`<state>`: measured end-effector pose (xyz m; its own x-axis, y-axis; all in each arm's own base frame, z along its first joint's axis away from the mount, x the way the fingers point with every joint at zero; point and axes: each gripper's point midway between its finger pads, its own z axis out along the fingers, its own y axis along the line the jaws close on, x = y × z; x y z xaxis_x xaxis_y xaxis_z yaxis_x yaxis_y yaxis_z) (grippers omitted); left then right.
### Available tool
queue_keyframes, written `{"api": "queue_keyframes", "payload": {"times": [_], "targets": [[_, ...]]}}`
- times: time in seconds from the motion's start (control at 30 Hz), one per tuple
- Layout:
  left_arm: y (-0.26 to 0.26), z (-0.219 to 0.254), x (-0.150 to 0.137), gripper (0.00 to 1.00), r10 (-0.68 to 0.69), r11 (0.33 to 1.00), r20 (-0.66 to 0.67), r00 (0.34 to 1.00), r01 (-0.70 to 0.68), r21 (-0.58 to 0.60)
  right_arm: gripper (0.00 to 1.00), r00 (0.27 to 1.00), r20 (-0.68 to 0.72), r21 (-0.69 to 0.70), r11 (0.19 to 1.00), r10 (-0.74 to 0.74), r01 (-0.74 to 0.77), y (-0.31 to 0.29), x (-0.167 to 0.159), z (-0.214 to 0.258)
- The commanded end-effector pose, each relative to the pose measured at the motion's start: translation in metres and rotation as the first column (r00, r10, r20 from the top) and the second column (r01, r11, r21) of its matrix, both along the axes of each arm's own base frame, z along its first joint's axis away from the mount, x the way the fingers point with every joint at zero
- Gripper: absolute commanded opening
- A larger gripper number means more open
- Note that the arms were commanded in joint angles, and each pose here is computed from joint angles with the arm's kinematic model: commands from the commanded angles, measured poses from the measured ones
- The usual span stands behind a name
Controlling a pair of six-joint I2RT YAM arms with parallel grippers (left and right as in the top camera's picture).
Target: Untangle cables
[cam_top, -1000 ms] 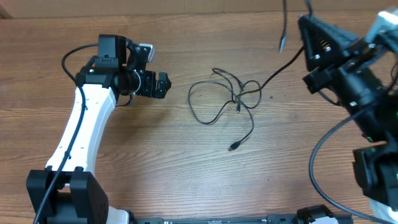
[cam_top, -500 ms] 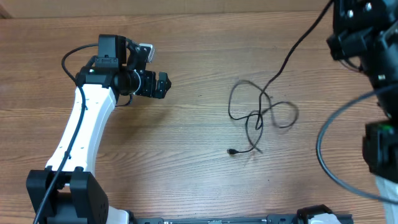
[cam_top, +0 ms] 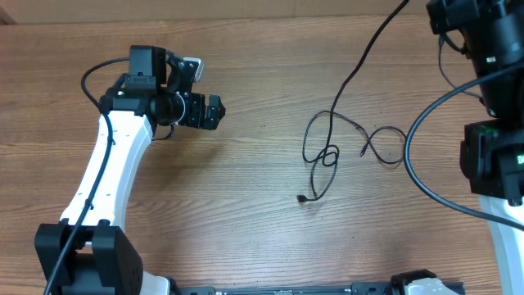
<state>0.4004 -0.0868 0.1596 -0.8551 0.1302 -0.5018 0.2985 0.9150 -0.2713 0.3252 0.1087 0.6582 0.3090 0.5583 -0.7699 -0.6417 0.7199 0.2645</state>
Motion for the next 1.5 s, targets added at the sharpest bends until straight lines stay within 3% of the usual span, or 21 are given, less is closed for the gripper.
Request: {"api": "queue_keyframes", "payload": {"times": [0.0,0.13,0.33,0.53,0.8,0.9,1.03,1.2,1.33,1.47], "targets": [[0.000,0.008,0.005,1.00,0.007,1.000,0.022,1.000,-0.007,0.002,0.04,0.999,-0.032,0.049,0.999,0.003,-0.002,-0.005,0.007,0.003],[0.000,0.008,0.005,1.00,0.007,1.000,0.022,1.000,-0.007,0.002,0.04,0.998,-0.005,0.129,0.990,0.064,-0.063,-0.004,0.015,0.009],[0.000,0.008,0.005,1.00,0.007,1.000,0.022,1.000,-0.007,0.002,0.04,0.972,0.197,0.240,0.955,0.126,-0.172,-0.014,-0.022,0.050],[0.000,0.008,0.005,1.00,0.007,1.000,0.022,1.000,-0.007,0.002,0.04,0.950,0.282,0.245,0.948,0.131,-0.204,-0.019,-0.047,0.081],[0.000,0.008,0.005,1.00,0.007,1.000,0.022,1.000,-0.007,0.002,0.04,0.919,0.289,0.287,0.891,0.270,-0.352,-0.009,-0.031,0.113],[0.000,0.008,0.005,0.99,0.007,1.000,0.023,1.000,-0.007,0.001,0.04,0.917,0.226,0.248,0.891,0.329,-0.381,0.006,-0.010,0.106],[0.000,0.008,0.005,1.00,0.007,1.000,0.022,1.000,-0.007,0.002,0.04,0.924,-0.007,0.184,0.909,0.382,-0.374,0.034,0.041,0.062],[0.000,0.008,0.005,1.00,0.007,1.000,0.022,1.000,-0.007,0.002,0.04,0.920,-0.291,0.069,0.965,0.262,-0.253,0.046,0.096,-0.010],[0.000,0.008,0.005,0.99,0.007,1.000,0.022,1.000,-0.007,0.002,0.04,0.918,-0.367,-0.034,0.984,0.151,-0.176,0.042,0.111,-0.038],[0.000,0.008,0.005,1.00,0.007,1.000,0.022,1.000,-0.007,0.002,0.04,0.906,-0.405,-0.046,0.987,0.122,-0.154,0.033,0.115,-0.047]]}}
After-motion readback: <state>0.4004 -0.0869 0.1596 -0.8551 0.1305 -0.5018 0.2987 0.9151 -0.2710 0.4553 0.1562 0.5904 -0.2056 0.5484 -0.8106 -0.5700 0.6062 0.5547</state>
